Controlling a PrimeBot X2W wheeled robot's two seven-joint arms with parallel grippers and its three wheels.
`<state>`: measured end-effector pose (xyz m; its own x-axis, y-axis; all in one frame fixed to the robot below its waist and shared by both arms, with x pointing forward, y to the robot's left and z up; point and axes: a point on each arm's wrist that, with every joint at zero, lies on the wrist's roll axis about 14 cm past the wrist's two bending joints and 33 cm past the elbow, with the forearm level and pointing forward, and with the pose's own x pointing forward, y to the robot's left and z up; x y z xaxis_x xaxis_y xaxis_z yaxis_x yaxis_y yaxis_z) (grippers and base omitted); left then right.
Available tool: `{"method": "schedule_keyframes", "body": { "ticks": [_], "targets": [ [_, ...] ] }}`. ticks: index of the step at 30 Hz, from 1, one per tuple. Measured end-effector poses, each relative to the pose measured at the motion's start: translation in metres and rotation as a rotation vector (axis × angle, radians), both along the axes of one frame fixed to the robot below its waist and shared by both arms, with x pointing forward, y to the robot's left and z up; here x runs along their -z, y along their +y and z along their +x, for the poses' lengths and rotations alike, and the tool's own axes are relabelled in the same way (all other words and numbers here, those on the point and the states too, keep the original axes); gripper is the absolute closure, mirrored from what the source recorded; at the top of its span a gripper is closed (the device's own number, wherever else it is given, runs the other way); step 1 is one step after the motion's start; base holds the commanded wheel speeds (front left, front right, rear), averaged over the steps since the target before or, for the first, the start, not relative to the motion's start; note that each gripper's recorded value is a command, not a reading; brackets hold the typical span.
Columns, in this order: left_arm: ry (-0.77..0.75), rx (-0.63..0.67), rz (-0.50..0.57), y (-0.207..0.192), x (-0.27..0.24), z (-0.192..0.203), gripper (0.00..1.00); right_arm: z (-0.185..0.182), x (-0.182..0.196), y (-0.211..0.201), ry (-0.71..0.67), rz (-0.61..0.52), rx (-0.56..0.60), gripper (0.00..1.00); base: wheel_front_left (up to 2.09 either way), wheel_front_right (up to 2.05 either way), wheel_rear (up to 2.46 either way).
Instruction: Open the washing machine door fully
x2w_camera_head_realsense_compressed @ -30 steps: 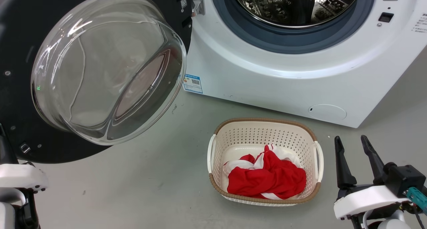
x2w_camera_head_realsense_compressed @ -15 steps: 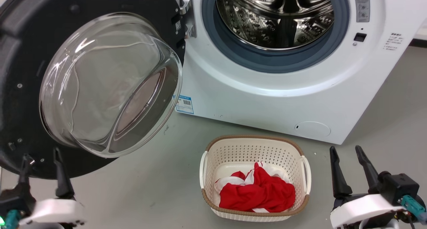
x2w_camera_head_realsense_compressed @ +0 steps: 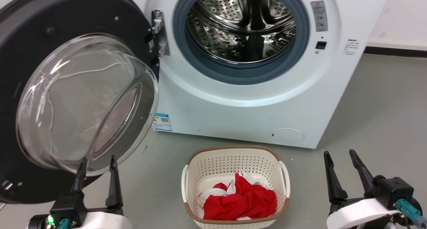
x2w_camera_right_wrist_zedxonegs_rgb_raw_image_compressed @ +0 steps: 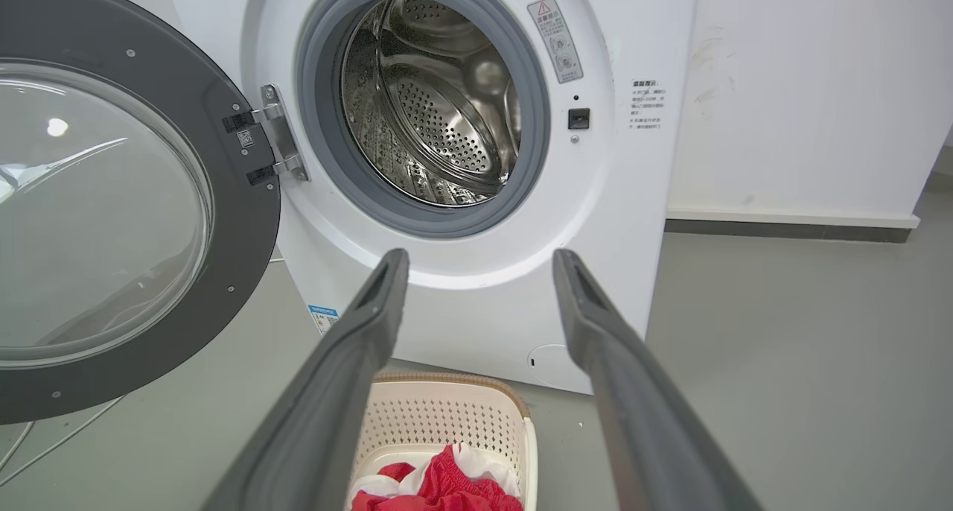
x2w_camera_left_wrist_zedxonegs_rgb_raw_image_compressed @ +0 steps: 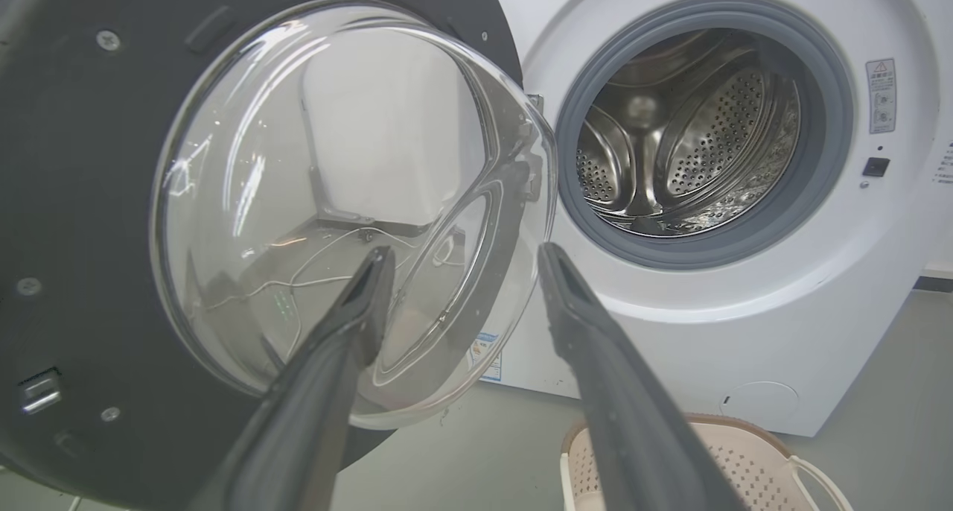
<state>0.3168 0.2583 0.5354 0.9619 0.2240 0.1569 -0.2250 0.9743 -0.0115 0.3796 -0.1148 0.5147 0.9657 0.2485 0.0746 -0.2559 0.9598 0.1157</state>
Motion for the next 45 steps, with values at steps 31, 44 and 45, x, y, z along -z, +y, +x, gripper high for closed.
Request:
{"method": "schedule_keyframes", "body": {
  "ticks": [31, 44, 45],
  "targets": [
    [-0.017, 0.284, -0.034, -0.094, -0.002, 0.053, 0.00, -0.021, -0.017, -0.048, -0.033, -0.078, 0.140, 0.00, 0.00, 0.00, 0.00],
    [-0.014, 0.287, -0.022, -0.094, -0.001, 0.054, 0.00, -0.022, -0.014, -0.050, -0.022, -0.068, 0.144, 0.00, 0.00, 0.00, 0.00],
    [-0.014, 0.287, -0.024, -0.094, 0.000, 0.054, 0.00, -0.022, -0.013, -0.050, -0.022, -0.068, 0.144, 0.00, 0.00, 0.00, 0.00]
  ]
}}
